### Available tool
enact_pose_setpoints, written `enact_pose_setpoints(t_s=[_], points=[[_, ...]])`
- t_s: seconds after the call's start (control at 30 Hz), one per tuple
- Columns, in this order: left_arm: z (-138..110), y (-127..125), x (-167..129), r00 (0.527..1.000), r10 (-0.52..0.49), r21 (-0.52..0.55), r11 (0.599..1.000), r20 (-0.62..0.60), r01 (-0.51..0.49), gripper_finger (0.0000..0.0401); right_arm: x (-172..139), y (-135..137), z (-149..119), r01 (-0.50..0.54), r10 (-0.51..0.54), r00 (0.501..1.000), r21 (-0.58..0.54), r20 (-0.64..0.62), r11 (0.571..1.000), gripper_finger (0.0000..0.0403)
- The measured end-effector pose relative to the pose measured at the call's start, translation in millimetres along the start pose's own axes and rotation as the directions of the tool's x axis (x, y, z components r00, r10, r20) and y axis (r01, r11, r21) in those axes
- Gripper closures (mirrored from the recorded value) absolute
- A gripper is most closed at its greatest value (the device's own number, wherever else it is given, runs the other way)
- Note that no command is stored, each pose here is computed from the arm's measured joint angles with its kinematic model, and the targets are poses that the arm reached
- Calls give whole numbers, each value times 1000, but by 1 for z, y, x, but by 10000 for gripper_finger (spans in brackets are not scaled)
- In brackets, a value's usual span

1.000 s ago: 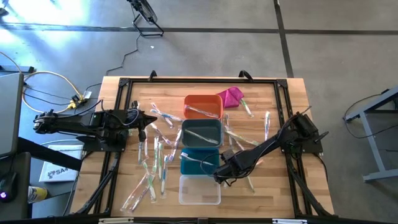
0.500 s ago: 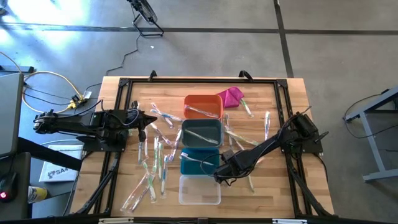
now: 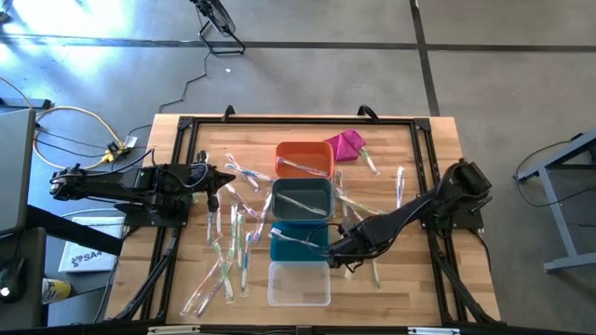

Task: Pick & Place Toothbrushes
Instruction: Put the orange toothbrush into the transparent bin

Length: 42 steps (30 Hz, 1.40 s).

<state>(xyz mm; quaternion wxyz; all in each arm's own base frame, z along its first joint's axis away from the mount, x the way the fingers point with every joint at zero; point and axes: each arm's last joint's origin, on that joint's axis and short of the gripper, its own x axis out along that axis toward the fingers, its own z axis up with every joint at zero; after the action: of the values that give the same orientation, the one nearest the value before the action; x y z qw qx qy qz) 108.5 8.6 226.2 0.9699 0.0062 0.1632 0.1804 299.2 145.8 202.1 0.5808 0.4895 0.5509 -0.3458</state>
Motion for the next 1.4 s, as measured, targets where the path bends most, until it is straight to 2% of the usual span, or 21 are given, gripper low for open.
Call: enact_pose_setpoints(t_s=[0.2,0.33,0.47,0.6,0.83,1.13,1.27,1.4], points=[[0,0,0,1000,0,0,1000,1,0,395,-38,-17,0,-12,12,1000,0,-15,1000,401],[0,0,0,1000,0,-1,1000,2,0,395,-62,-32,2,-4,5,1000,-13,25,1000,401],[0,0,0,1000,0,-15,1000,3,0,395,-81,-49,5,32,-25,995,-82,93,996,401],[3,0,0,1000,-1,-48,999,27,2,395,-95,-60,8,58,-19,983,-211,185,976,401],[12,0,-1,993,-4,-100,995,116,16,395,-100,-61,17,133,25,938,-426,345,895,401],[12,0,-1,993,-4,-101,995,116,16,395,-102,-58,39,235,15,910,-545,415,805,400],[12,0,-1,993,-5,-117,993,116,18,395,-102,-47,50,205,114,895,-623,432,754,400],[11,-2,3,995,-6,-147,989,97,20,395,-94,-34,63,150,253,877,-734,408,663,400]])
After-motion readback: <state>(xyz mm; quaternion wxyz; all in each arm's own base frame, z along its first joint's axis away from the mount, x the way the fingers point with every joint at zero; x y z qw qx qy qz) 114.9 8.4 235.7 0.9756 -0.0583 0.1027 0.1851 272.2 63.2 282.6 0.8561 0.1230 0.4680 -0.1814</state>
